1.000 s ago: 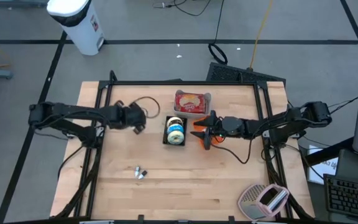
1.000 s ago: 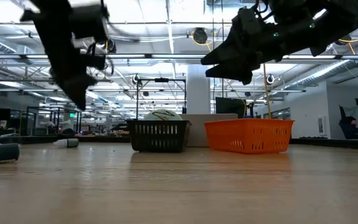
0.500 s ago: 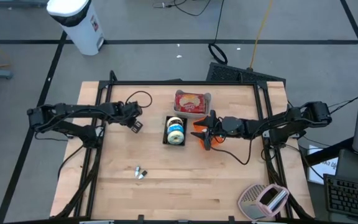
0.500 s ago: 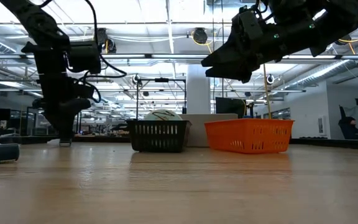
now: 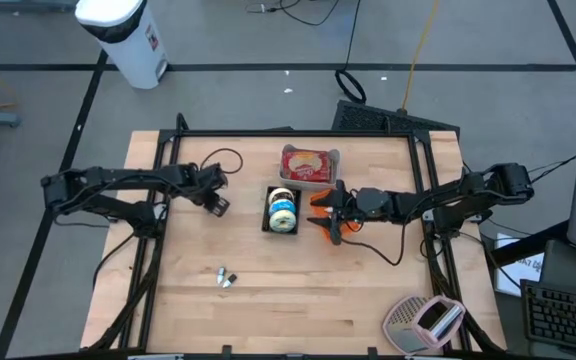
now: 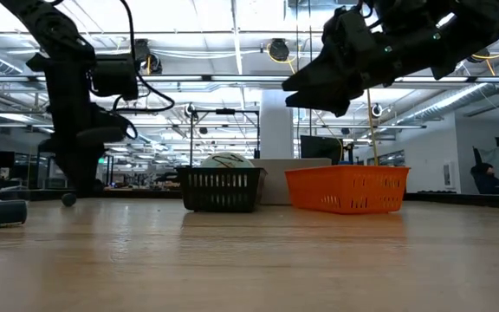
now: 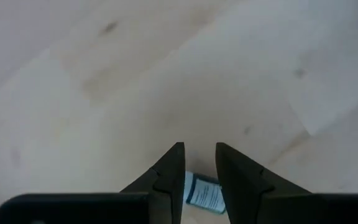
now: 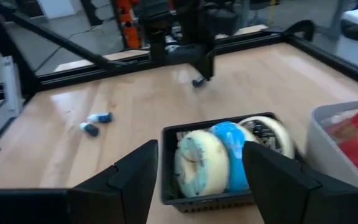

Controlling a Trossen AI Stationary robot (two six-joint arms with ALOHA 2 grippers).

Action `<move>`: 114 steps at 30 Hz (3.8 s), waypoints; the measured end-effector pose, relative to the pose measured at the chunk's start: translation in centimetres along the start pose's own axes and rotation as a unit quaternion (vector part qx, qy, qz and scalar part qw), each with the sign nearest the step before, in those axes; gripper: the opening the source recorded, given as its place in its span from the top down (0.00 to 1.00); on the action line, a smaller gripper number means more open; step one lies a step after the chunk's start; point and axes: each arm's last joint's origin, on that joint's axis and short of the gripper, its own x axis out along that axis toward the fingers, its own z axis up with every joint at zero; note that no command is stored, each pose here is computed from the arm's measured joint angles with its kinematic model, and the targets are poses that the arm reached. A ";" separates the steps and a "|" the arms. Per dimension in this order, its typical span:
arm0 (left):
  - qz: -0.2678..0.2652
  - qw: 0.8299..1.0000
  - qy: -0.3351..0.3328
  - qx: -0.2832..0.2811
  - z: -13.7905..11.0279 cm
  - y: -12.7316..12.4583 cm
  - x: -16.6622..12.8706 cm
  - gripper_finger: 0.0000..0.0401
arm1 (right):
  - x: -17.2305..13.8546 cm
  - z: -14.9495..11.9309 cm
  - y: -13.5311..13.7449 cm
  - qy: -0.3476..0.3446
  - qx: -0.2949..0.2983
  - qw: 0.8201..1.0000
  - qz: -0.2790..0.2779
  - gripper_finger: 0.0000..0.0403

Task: Pick & Place Food Item
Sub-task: Put the green food coloring into the orange bin

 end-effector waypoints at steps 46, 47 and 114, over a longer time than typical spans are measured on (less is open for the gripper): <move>0.029 0.950 0.066 -0.305 -2.3 -2.4 0.6 0.77 | 0.0 -0.2 0.2 0.015 -0.002 0.999 0.040 0.44; 0.032 0.950 0.066 -0.302 -2.4 -2.5 0.7 0.77 | 0.0 -0.2 0.2 0.015 -0.002 0.999 0.040 0.44; -0.400 0.728 -0.504 0.238 1.2 -17.3 -5.7 0.87 | 5.3 0.4 3.8 -0.130 0.009 0.989 0.063 0.45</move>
